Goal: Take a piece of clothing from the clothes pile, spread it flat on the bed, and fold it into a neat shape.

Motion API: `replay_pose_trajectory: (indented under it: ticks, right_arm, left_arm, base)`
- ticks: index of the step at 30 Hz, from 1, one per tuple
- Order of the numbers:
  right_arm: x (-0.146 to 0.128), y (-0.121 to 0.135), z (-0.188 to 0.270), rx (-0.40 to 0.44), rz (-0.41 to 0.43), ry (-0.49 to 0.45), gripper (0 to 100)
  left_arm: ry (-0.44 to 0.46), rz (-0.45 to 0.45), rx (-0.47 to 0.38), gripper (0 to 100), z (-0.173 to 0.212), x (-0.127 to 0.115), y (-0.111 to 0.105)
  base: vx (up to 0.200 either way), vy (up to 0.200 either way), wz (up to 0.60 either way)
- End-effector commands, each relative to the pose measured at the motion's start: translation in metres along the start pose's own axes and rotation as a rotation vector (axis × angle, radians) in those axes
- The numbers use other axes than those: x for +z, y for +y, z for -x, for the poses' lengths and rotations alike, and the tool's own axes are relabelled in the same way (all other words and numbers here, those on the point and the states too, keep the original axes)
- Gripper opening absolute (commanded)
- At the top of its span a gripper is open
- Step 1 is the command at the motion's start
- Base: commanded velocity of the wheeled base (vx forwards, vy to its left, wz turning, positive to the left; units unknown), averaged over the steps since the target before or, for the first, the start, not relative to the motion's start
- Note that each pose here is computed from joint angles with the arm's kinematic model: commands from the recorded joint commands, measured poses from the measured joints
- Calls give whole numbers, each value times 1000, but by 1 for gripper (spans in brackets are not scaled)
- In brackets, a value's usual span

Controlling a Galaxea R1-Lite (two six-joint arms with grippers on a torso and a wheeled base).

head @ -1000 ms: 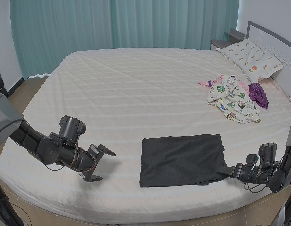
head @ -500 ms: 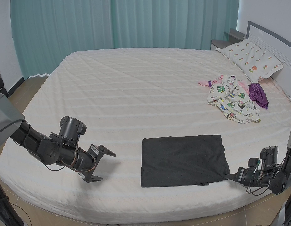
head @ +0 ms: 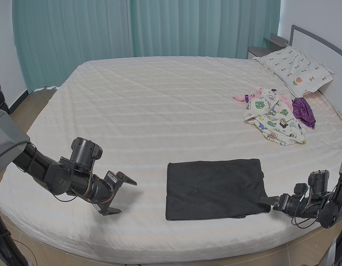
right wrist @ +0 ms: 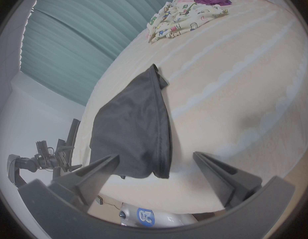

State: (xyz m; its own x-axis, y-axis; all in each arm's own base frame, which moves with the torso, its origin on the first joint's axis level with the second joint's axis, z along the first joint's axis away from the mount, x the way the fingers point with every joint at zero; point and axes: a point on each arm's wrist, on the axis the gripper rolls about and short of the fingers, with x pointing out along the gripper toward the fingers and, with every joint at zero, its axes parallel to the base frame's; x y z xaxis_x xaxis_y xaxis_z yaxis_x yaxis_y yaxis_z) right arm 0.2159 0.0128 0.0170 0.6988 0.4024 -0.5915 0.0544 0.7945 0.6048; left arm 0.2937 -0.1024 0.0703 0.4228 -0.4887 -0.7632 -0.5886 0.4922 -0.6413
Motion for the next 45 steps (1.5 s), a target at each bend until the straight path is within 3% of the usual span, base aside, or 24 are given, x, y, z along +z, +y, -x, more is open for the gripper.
replay_pose_trajectory:
  ticks: [1, 10, 23, 28, 32, 34, 39, 45]
  right_arm:
    - [10, 4, 4, 21, -8, -60, 100]
    - [25, 3, 2, 31, -70, -116, 100]
    - [26, 1, 3, 27, -74, -123, 100]
    - [25, 1, 3, 27, -74, -123, 100]
    - [25, 2, 4, 28, -73, -120, 100]
    - [23, 3, 4, 30, -73, -114, 100]
    - [22, 2, 2, 26, -73, -105, 100]
    - [22, 2, 2, 27, -72, -105, 100]
  left_arm:
    - [5, -7, -8, 100, 0, -4, -3]
    - [16, -32, -17, 100, 0, -10, -7]
    - [35, -79, -38, 100, -4, -20, -17]
    - [12, -90, -49, 100, -1, -20, -21]
    - [-96, -160, -46, 100, 1, -16, -28]
    - [-156, -266, -19, 100, 0, -14, -30]
    - [-149, -453, 1, 100, -4, -13, -28]
    - [-127, -583, -14, 100, -27, -14, -30]
  base:
    - [0, 0, 0]
    - [0, -111, 0]
    - [0, -200, 0]
    - [0, 0, 0]
    - [0, 0, 0]
    - [0, 0, 0]
    - [0, 0, 0]
    - [0, 0, 0]
